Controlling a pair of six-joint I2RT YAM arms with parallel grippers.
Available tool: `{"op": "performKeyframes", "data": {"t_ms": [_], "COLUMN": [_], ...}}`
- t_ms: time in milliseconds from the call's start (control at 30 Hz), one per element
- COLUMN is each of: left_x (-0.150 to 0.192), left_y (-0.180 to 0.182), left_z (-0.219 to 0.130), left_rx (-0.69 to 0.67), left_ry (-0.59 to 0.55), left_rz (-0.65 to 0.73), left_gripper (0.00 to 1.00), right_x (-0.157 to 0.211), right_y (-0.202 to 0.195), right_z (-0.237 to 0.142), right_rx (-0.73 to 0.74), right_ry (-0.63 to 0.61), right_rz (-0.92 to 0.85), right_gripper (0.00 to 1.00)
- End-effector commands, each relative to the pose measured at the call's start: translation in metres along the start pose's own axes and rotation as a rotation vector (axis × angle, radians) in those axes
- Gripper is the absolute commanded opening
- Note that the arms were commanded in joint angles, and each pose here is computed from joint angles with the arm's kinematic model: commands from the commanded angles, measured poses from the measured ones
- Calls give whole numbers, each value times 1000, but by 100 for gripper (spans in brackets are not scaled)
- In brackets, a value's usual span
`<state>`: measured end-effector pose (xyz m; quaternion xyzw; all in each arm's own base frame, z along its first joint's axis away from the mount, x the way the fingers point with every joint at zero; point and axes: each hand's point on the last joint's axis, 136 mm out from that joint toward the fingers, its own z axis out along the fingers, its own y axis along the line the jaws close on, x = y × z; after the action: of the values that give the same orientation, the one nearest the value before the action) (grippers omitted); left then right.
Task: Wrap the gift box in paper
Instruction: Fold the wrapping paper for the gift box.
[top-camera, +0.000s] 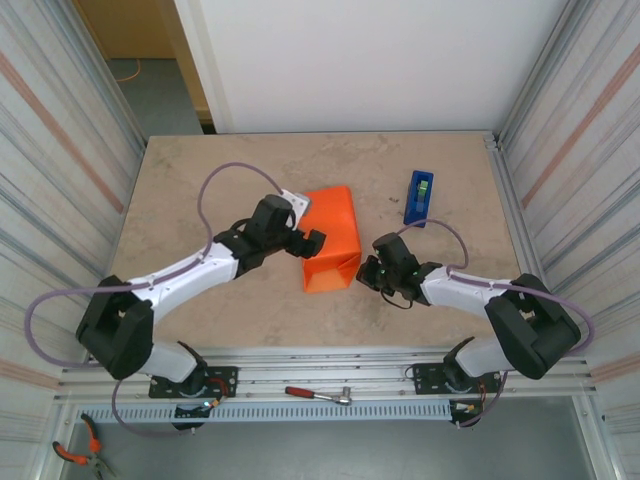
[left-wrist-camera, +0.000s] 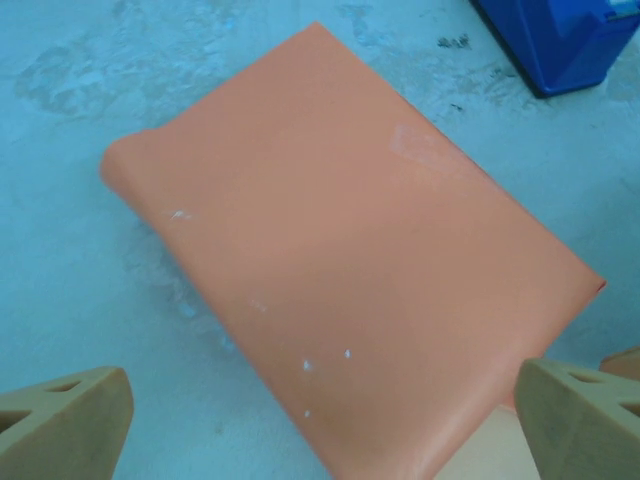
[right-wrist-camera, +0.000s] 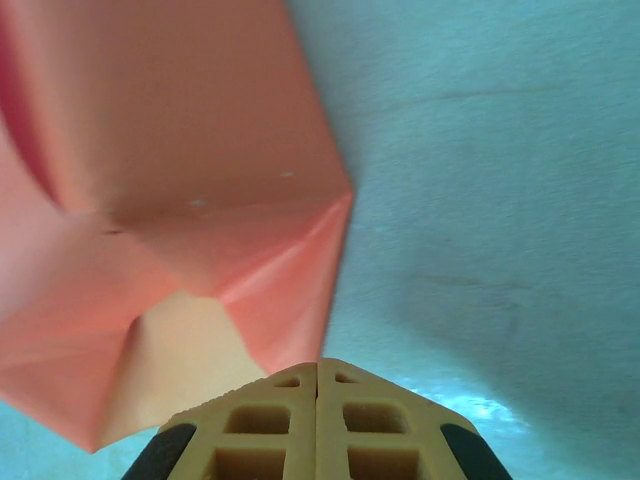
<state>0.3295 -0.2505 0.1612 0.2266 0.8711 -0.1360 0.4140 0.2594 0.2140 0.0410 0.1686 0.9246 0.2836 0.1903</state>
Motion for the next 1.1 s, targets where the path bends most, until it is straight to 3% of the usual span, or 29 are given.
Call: {"op": "performKeyframes", "data": {"t_ms": [0, 333, 633, 1067], "left_x": [3, 42, 68, 88], "left_y": [19, 44, 47, 48], "left_z": [-14, -31, -40, -39], "left_rx": [-85, -174, -170, -179], "left_ry": [-49, -97, -141, -107], "left_rz": [-109, -233, -272, -288], "left_gripper": [99, 99, 99, 99], "right_x": [0, -1, 4, 36], "right_y": [0, 15, 25, 11], "right_z": [-4, 3, 12, 38], "right_rx": [-9, -50, -52, 14], "right_ry": [5, 32, 51, 97], "right_rz": [-29, -45, -65, -74], "right_gripper": [0, 0, 0, 0]}}
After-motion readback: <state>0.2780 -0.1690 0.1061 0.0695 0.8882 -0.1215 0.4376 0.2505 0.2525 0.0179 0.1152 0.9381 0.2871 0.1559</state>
